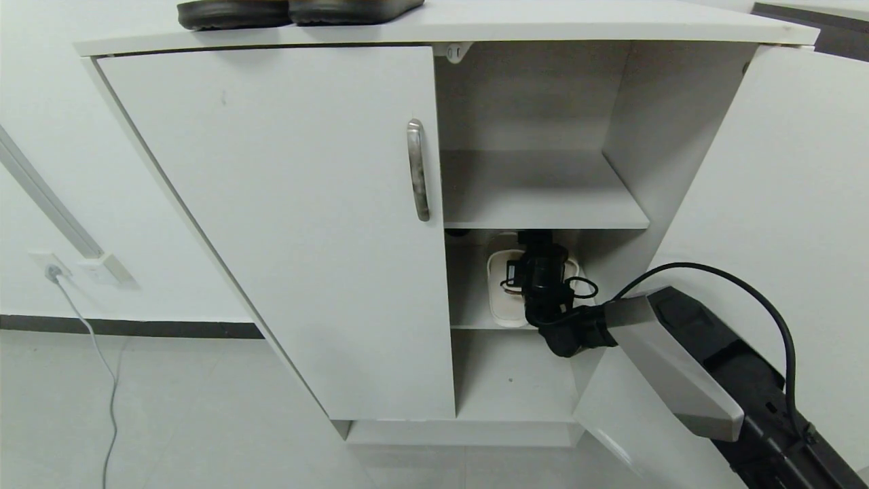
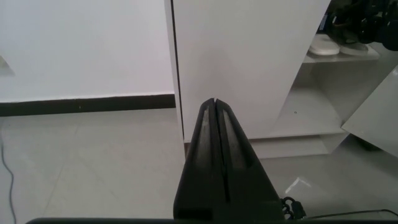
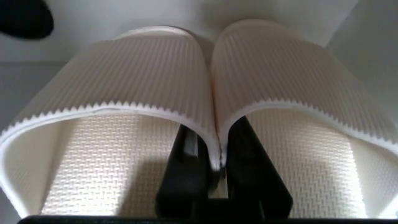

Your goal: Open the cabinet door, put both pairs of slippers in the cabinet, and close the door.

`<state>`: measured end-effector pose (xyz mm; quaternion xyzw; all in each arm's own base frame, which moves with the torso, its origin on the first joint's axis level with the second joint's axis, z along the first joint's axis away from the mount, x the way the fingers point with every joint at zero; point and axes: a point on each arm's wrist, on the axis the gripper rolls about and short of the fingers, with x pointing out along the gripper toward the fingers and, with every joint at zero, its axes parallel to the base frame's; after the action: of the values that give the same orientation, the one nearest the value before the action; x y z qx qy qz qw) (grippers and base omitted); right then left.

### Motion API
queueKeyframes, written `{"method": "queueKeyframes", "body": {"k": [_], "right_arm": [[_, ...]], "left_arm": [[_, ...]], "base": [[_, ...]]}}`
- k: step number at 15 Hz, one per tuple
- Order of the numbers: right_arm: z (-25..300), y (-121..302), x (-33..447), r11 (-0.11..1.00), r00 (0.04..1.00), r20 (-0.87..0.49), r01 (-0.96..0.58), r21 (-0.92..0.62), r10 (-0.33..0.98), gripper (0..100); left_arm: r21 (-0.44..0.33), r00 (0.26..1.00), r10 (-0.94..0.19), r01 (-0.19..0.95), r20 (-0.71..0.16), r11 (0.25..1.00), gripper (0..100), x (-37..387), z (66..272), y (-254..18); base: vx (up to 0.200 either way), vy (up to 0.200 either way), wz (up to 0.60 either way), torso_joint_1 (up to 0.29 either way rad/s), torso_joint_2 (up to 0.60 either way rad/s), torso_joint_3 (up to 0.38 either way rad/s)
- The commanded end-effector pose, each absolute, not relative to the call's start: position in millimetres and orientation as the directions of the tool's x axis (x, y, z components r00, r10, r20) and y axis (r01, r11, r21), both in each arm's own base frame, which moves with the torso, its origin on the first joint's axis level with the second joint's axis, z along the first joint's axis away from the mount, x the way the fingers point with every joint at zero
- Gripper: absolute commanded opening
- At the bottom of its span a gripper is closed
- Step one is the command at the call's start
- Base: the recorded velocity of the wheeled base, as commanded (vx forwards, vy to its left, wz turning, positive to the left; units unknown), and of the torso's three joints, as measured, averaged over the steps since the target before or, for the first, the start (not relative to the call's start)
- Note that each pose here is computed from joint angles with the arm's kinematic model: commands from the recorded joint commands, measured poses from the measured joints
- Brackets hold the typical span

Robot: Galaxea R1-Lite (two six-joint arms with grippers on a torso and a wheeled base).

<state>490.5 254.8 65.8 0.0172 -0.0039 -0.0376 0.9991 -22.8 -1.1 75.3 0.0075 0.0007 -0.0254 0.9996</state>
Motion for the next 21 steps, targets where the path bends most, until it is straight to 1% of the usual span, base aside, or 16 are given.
{"method": "queueKeyframes", "body": {"k": [1,3,4,7,10,14,17,19,21], "right_arm": [[60.1,252.6,493.2,0.996,0.997,-0.003,0.080,0.029,-0.080,0],[61.0,252.6,493.1,0.996,0.997,-0.001,0.080,0.031,-0.080,0],[60.6,252.6,493.1,0.996,0.997,-0.003,0.080,0.031,-0.080,100],[59.1,252.1,490.5,0.996,0.997,-0.012,0.080,0.026,-0.080,100],[64.0,253.3,473.8,0.998,0.997,-0.037,0.065,0.009,-0.065,100],[77.9,249.6,448.2,0.998,0.999,-0.015,0.053,0.024,-0.052,100],[89.3,245.8,414.2,0.999,0.999,-0.022,0.027,0.019,-0.026,100],[98.9,241.6,382.8,1.000,1.000,-0.028,-0.002,0.017,0.003,100],[101.3,237.4,347.5,0.999,0.998,-0.047,-0.040,0.008,0.041,100]], "left_arm": [[0.015,0.999,-0.051,0.051,-0.003,0.999,0,-22.7,75.4,-1.1],[0.014,0.999,-0.051,0.051,-0.003,0.999,0,-22.7,75.4,-1.1],[0.014,0.999,-0.051,0.051,-0.003,0.999,0,-22.7,75.4,-1.1],[0.014,0.999,-0.049,0.049,-0.003,0.999,0,-22.7,75.4,-1.0],[0.014,0.999,-0.049,0.049,-0.003,0.999,0,-22.7,75.4,-1.0],[0.014,0.999,-0.048,0.048,-0.003,0.999,0,-22.7,75.4,-1.0],[0.014,0.999,-0.048,0.048,-0.003,0.999,0,-22.7,75.4,-1.0],[0.014,0.999,-0.048,0.048,-0.003,0.999,0,-22.7,75.4,-1.0],[0.014,0.999,-0.048,0.048,-0.003,0.999,0,-22.7,75.4,-1.0]], "base": [[0.000,0.000,0.00,0.000,0.00,0.000],[0.000,0.000,0.00,0.000,0.00,0.000],[0.000,0.000,0.00,0.000,0.00,0.000],[0.000,0.000,0.00,0.000,0.00,0.000],[0.000,0.000,0.00,0.000,0.00,0.000],[0.000,0.000,0.00,0.000,0.00,0.000],[0.000,0.000,0.00,0.000,0.00,0.000],[0.000,0.000,0.00,0.000,0.00,0.000],[0.000,0.000,0.00,0.000,0.00,0.000]]}}
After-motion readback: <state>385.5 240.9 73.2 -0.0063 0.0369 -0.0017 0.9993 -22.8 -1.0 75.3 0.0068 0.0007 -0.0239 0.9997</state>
